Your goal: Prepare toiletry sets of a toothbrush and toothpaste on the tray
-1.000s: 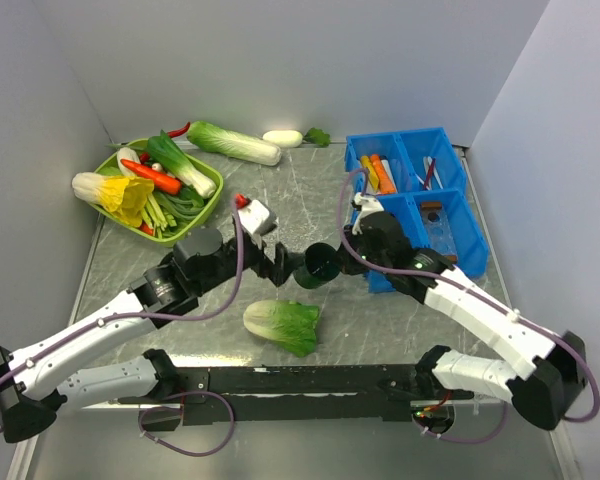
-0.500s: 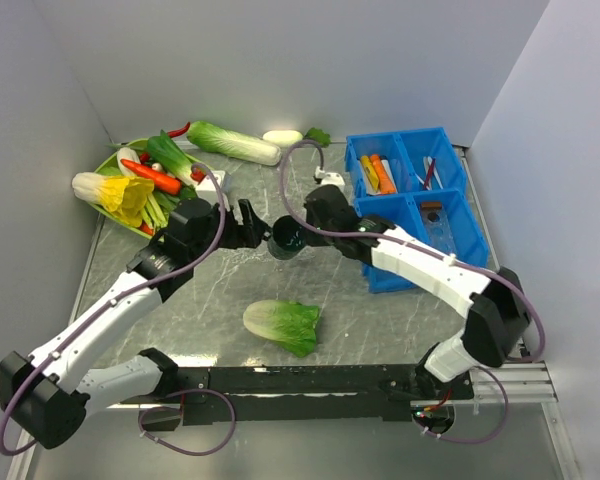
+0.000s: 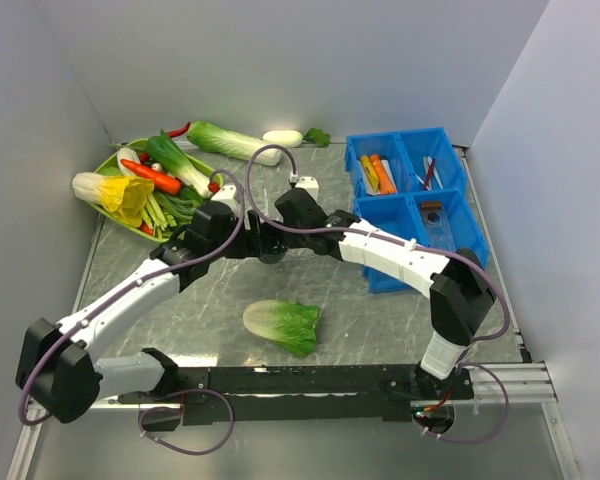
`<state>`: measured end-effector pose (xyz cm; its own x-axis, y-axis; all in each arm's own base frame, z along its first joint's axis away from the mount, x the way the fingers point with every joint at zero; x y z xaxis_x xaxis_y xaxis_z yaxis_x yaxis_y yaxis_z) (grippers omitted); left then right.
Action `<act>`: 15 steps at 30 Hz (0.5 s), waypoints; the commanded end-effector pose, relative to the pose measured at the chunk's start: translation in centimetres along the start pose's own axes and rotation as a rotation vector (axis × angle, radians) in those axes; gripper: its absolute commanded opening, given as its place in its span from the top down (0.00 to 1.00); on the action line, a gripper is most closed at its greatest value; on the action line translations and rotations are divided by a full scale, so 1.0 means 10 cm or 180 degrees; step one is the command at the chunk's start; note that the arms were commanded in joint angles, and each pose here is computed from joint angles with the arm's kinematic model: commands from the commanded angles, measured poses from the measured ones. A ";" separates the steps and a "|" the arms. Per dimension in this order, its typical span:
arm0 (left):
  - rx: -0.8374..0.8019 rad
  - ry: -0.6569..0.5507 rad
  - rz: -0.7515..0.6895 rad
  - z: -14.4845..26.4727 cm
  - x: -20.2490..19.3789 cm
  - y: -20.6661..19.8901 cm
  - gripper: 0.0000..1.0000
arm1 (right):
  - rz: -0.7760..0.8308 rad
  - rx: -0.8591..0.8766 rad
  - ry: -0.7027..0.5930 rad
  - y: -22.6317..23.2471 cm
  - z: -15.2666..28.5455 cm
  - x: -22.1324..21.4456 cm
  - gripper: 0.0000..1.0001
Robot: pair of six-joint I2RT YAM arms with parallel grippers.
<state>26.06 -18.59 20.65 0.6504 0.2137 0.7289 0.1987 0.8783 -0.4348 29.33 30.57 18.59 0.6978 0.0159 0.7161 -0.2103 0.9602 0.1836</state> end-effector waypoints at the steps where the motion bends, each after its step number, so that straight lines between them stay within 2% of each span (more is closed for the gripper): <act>1: 0.0028 -0.0026 -0.0050 -0.06 0.11 -0.05 0.27 | -0.0264 0.0150 -0.0455 0.22 0.12 0.39 1.00; 3: 0.0034 0.0039 -0.0024 -0.14 0.07 -0.05 0.33 | -0.0246 0.0152 -0.0472 0.24 0.13 0.37 1.00; 4: 0.0048 0.0053 -0.0005 -0.16 0.06 -0.04 0.40 | -0.0237 0.0149 -0.0470 0.24 0.13 0.36 1.00; 9: 0.0084 -0.0046 0.0100 -0.19 0.10 -0.05 0.56 | -0.0194 0.0080 -0.0496 0.24 0.12 0.31 1.00; 12: 0.0107 -0.0055 0.0120 -0.21 0.11 -0.04 0.71 | -0.0177 0.0112 -0.0503 0.27 0.10 0.27 1.00; 13: 0.0130 -0.0030 0.0118 -0.23 0.09 -0.03 0.84 | -0.0154 0.0145 -0.0476 0.30 0.08 0.23 1.00; 15: 0.0146 0.0002 0.0092 -0.26 0.09 -0.01 0.97 | -0.0118 0.0196 -0.0458 0.33 0.07 0.20 1.00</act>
<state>27.58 -18.99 18.58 0.6791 0.2359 0.6951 0.1167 0.9002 -0.4195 28.64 31.36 18.80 0.6670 0.0178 0.7448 -0.2017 0.9667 0.1575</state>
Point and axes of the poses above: each gripper's point midway between its finger pads, its own z axis back along the fingers, its own y axis along the line the jaws close on, x = y × z, the point moved 5 cm from there along z, back along the fingers, and after that the axes turned 3 degrees about z, right-handed, at the moved point
